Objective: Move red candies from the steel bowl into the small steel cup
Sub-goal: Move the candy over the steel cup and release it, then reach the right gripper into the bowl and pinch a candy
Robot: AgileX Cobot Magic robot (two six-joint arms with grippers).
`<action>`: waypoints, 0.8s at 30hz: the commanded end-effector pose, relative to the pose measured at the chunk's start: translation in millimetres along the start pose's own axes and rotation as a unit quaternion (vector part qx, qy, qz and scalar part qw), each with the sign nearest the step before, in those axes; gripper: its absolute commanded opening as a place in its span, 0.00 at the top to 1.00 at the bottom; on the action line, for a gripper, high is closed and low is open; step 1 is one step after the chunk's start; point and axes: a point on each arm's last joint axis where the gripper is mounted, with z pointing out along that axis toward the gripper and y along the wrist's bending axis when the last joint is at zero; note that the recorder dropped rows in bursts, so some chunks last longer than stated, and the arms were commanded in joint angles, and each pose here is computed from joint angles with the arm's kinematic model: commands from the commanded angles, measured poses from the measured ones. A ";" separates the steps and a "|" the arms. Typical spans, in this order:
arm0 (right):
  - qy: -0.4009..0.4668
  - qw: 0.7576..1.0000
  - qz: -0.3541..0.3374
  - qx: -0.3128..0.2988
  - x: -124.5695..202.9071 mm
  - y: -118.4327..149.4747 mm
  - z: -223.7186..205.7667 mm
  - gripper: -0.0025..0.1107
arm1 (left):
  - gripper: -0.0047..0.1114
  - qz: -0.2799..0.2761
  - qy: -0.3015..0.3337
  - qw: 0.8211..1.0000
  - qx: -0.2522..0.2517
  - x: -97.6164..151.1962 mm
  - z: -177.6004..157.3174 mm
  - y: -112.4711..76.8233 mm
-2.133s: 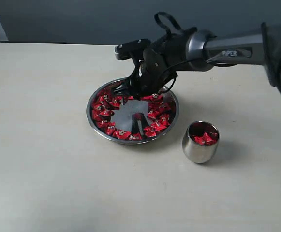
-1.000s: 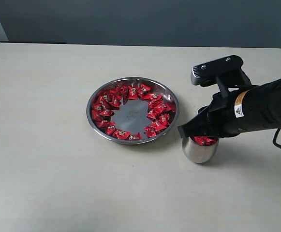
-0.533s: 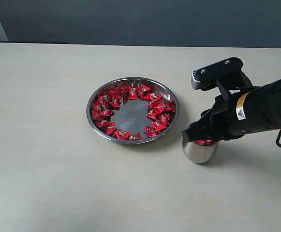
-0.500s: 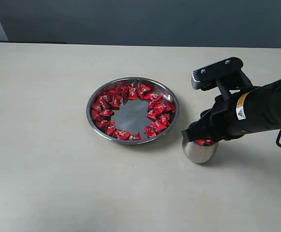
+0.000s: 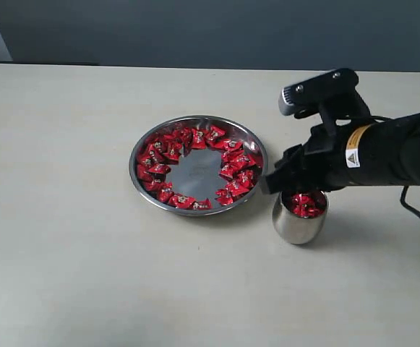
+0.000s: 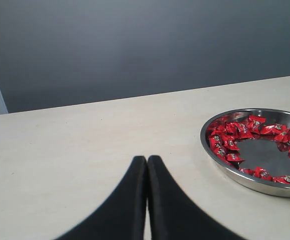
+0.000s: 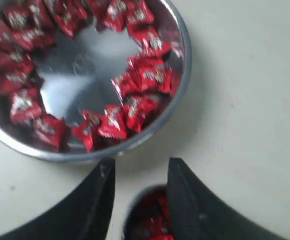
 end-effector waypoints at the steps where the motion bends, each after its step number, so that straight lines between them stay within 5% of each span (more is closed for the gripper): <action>1: -0.088 0.996 0.014 -0.030 -16.4 5.0 -3.0 0.67 | 0.94 -0.001 -0.003 1.000 0.000 0.8 -0.1 0.0; 11: -0.075 0.997 -0.005 -0.034 -50.9 18.2 30.8 0.67 | 0.94 -0.001 -0.003 1.000 0.000 0.8 -0.1 0.0; 24: -0.032 0.999 -0.010 -0.042 -106.6 57.7 133.7 0.57 | 0.94 -0.001 -0.003 1.000 0.000 0.8 -0.1 0.0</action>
